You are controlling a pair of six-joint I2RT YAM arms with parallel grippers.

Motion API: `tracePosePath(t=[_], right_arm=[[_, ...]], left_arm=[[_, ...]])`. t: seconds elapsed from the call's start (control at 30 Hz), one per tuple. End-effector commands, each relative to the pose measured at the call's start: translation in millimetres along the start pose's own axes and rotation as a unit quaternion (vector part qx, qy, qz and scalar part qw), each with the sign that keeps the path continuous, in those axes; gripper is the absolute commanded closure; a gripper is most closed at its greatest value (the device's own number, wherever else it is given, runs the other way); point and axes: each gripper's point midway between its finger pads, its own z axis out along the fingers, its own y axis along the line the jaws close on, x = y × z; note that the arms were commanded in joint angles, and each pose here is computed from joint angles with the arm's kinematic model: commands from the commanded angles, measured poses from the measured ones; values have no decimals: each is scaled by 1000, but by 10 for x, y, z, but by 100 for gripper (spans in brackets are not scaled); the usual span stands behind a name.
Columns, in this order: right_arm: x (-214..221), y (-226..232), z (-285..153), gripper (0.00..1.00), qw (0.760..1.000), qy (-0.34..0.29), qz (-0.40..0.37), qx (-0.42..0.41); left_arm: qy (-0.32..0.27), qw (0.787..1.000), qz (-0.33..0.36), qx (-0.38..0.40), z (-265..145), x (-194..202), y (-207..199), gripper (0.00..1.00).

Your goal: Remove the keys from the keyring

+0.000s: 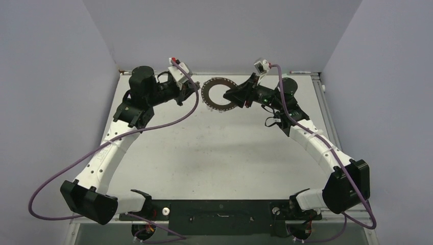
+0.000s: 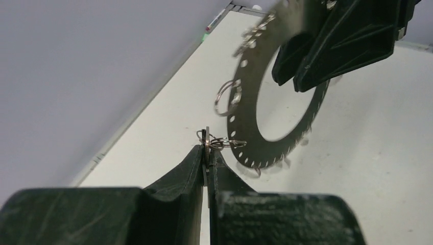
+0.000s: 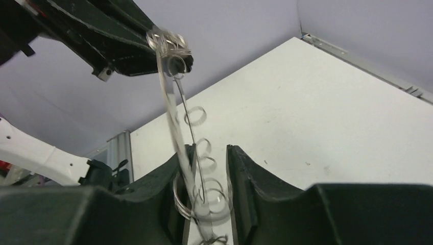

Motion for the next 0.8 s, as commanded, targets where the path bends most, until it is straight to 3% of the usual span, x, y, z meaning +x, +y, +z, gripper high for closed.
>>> tracePosePath(t=[0.0,0.1,0.23,0.53,0.77], right_arm=[[-212,200,-110,65,992,-44,-117,-13],[-25,176,-166,46,992,-17,-125,-10],[105,195,-261,33,990,6,-141,-7],[-34,395,-246,31,979,30,-194,-57],[-171,575,-218,31,967,33,-236,-90]], left_arm=[[28,986,165,-8,-128,-159,39,100],[32,975,219,1,-132,-182,47,100],[35,962,269,16,-144,-178,39,100],[3,934,350,68,-224,-147,-190,100],[-29,889,447,96,-293,-184,-351,100]])
